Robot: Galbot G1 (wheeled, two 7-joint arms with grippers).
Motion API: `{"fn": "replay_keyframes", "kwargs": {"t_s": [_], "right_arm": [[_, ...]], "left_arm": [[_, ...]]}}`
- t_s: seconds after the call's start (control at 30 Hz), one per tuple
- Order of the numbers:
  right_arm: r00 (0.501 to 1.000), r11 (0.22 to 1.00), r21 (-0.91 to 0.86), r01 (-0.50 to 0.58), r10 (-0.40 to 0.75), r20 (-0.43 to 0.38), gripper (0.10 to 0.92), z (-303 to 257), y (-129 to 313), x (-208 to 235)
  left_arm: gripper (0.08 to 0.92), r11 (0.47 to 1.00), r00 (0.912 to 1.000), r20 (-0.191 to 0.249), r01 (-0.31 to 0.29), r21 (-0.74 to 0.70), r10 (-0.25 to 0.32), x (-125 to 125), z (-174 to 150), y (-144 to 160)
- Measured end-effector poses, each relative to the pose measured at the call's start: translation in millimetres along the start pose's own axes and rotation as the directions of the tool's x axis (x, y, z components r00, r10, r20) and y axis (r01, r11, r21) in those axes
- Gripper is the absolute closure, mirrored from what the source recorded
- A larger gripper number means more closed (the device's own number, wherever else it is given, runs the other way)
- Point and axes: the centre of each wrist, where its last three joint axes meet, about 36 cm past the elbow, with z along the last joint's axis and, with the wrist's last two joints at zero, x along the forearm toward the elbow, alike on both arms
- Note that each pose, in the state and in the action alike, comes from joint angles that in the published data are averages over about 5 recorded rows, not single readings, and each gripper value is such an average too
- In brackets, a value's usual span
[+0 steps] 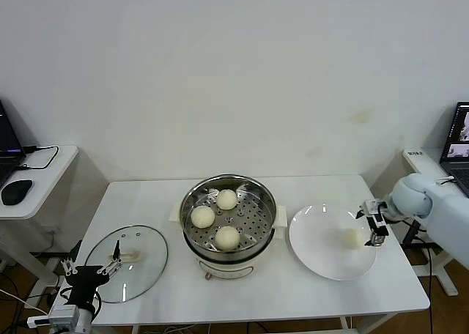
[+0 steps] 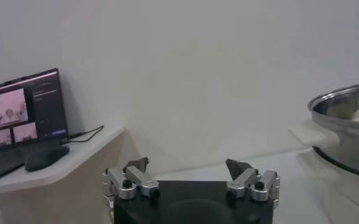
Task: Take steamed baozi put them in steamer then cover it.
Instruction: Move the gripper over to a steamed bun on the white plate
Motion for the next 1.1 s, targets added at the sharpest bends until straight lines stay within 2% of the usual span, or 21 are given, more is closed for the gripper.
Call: {"fn": "replay_keyframes", "kwargs": {"t_s": [0.43, 0.97, 1.1], "right_arm": [[1.000, 0.999, -0.034, 0.008, -0.008, -0.001, 0.275, -5.6, -0.9, -39.7], [1.000, 0.998, -0.060, 0.002, -0.003, -0.005, 0.508, -7.1, -4.6, -45.2], [1.000, 0.998, -0.066, -0.006, 0.005, -0.004, 0.511, -7.1, -9.6, -33.6]], "left_arm": [[0.177, 1.000, 1.0000, -0.004, 0.007, -0.001, -0.007, -1.1, 2.1, 1.5], [0.177, 1.000, 1.0000, -0.002, 0.005, 0.001, -0.005, -1.7, 1.7, 0.0], [0.177, 1.000, 1.0000, 0.003, 0.004, -0.001, -0.004, -1.5, -0.2, 0.4]]}}
